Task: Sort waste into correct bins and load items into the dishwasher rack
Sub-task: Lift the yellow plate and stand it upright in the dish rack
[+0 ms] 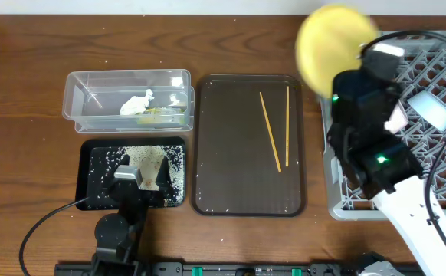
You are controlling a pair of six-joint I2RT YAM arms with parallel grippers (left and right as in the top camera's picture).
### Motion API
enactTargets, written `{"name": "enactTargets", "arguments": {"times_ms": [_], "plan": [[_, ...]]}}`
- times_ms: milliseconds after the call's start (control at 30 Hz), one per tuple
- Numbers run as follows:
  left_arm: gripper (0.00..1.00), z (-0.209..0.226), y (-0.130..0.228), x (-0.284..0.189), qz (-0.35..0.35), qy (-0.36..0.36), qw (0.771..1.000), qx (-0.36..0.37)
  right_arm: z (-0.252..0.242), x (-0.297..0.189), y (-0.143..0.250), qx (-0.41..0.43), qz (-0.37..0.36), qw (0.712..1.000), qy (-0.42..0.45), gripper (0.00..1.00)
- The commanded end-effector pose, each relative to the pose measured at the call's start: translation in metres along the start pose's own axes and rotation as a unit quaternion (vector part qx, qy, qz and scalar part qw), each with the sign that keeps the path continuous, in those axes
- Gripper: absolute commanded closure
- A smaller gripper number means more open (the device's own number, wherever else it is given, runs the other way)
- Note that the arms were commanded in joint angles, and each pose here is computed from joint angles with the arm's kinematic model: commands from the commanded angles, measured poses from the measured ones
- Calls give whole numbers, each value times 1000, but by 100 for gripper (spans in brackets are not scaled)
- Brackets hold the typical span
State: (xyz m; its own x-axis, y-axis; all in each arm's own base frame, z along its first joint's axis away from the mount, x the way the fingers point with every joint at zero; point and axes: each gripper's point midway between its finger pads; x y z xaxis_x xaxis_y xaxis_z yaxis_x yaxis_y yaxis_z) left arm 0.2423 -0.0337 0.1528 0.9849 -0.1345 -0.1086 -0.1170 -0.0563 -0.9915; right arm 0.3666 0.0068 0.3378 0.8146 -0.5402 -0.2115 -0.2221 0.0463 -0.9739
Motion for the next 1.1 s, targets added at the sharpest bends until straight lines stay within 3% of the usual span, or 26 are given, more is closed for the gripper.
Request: {"name": "enactTargets", "arguments": {"times_ms": [0, 133, 333, 733, 767, 900, 1000, 1067], "plan": [[8, 3, 15, 1, 21, -7, 1000, 1, -63, 9, -17, -84, -21, 982, 169, 99], [8, 3, 15, 1, 21, -7, 1000, 1, -91, 36, -20, -59, -22, 972, 225, 99], [8, 3, 15, 1, 21, -7, 1000, 1, -102, 84, 8, -94, 12, 961, 261, 99], [8, 3, 15, 1, 21, -7, 1000, 1, -54, 158, 63, -168, 29, 960, 222, 99], [8, 3, 15, 1, 21, -7, 1000, 1, -51, 161, 65, -178, 29, 958, 222, 95], [8, 3, 15, 1, 21, -7, 1000, 1, -43, 163, 67, -229, 31, 946, 229, 59], [8, 3, 15, 1, 21, -7, 1000, 1, -36, 149, 58, -222, 21, 945, 240, 44], [8, 3, 15, 1, 21, -7, 1000, 1, -21, 137, 52, -214, 10, 952, 219, 42]]}}
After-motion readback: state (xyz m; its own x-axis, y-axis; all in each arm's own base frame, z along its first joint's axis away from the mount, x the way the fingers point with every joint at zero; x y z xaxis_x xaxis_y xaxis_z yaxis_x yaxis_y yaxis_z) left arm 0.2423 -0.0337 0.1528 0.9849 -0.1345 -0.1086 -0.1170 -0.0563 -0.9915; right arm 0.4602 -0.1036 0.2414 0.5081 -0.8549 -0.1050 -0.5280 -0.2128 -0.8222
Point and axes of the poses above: each gripper's point midway between its finger pads, its own x axis out along the fingers, its own z axis along the line the jaws close on, y = z × x, and after that the axes turned 5 degrees about x, right-handed
